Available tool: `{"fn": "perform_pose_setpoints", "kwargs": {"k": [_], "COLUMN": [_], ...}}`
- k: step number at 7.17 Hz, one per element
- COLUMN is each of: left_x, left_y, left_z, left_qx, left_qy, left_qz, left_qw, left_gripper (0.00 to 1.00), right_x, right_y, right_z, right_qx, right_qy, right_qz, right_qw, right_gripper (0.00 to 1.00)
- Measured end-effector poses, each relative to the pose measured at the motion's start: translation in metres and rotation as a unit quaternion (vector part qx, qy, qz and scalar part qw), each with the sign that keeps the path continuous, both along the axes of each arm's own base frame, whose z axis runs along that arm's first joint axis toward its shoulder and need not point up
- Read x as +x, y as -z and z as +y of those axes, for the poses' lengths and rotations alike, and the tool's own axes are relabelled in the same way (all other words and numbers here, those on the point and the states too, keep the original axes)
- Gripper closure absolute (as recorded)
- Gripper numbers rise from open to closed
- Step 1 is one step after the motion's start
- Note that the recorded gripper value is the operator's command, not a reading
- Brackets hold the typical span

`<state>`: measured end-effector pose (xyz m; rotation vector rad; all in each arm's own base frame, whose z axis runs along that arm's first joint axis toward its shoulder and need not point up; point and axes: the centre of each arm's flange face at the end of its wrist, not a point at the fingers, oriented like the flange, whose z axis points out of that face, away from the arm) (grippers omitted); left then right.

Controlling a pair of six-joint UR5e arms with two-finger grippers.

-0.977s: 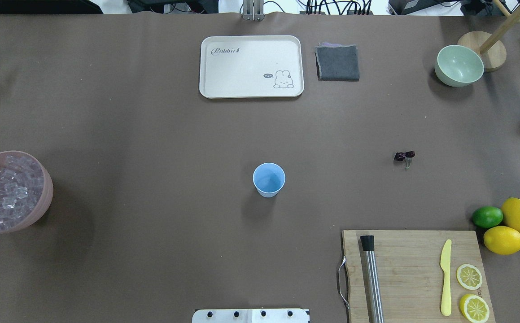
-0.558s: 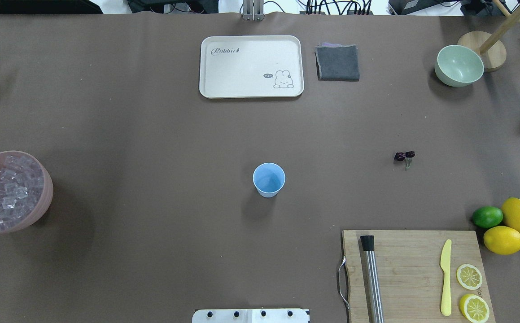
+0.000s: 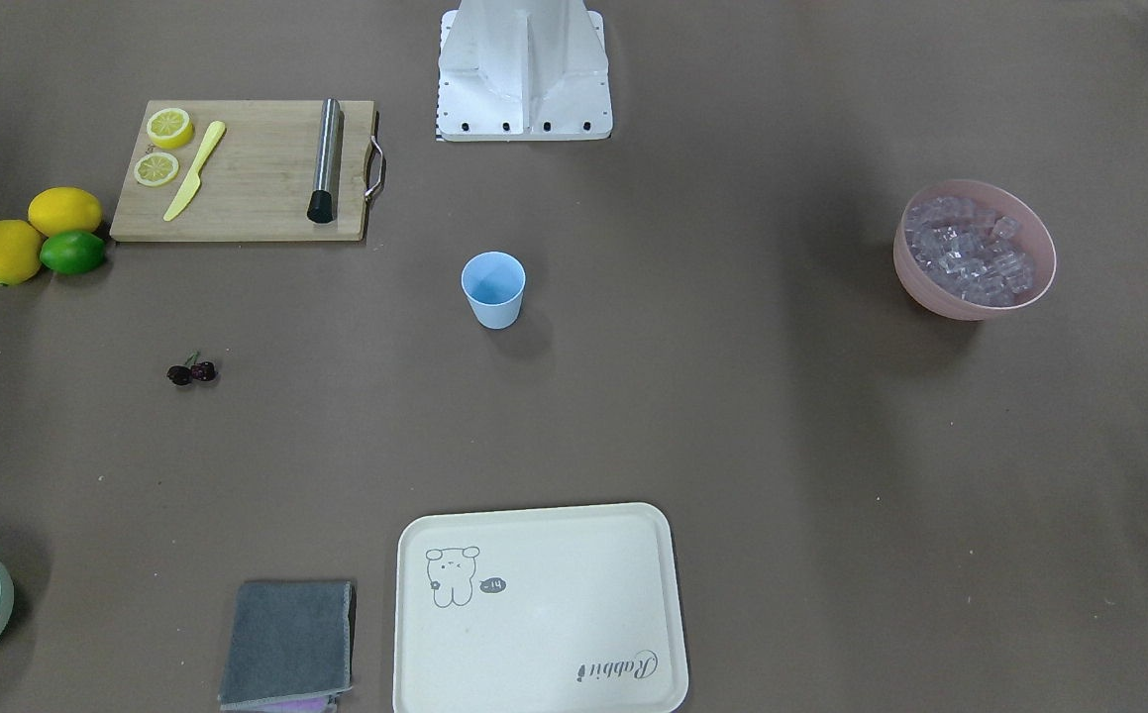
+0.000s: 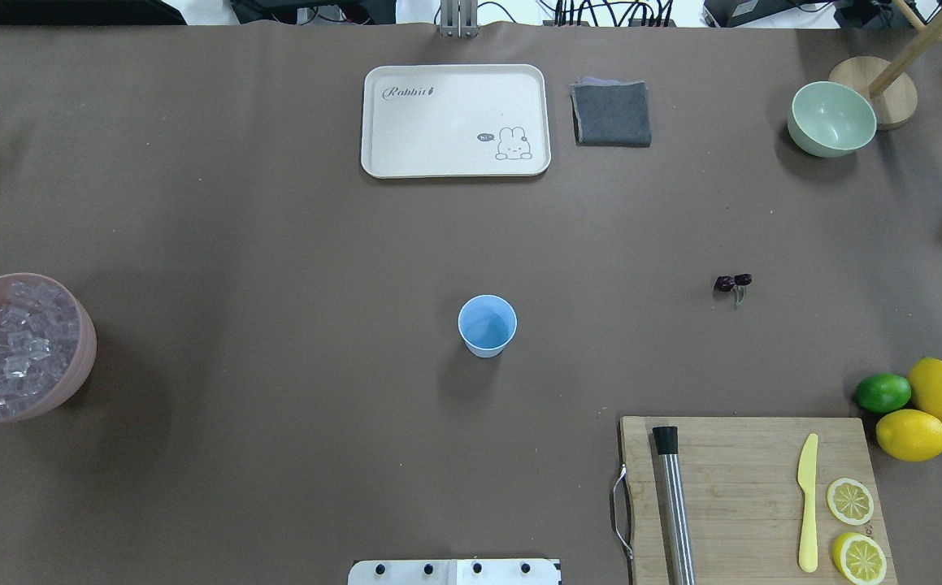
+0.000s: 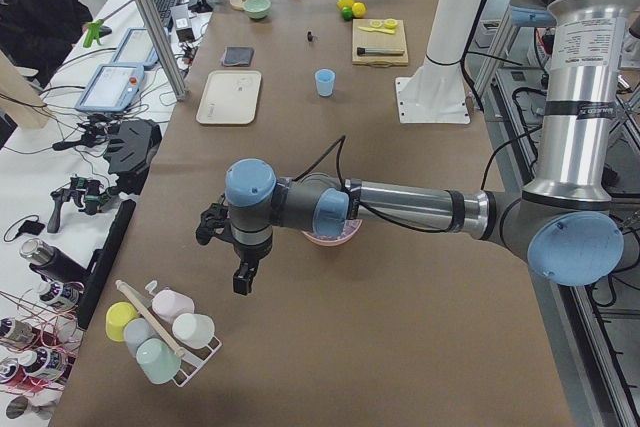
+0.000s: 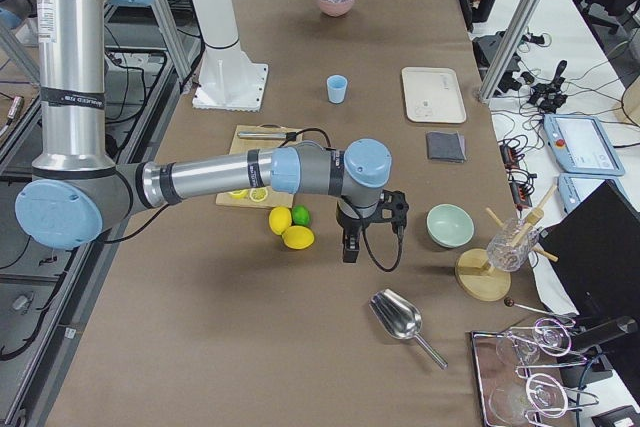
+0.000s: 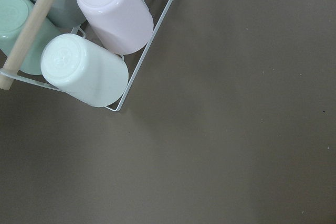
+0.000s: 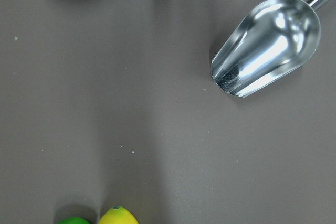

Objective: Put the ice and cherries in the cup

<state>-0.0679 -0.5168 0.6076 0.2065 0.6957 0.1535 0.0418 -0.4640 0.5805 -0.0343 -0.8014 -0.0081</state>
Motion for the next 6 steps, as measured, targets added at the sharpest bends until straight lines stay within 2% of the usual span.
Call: {"fn": "perform_pose_setpoints", "kwargs": {"k": [6], "left_x": [0.0001], "left_y": [-0.0046], "left_z": [0.0013], "left_qx": [-0.004], "left_qy": [0.000], "left_qz": [-0.001], "left_qw": [1.0000], "left_gripper": [0.02], "right_x": [-0.0001], "right_y": [0.0004], "right_z": [0.0000], "right_qx": [0.000], "right_qy": [0.000], "right_qz": [0.000], "right_qw": [1.0000], "right_gripper": [0.00]}}
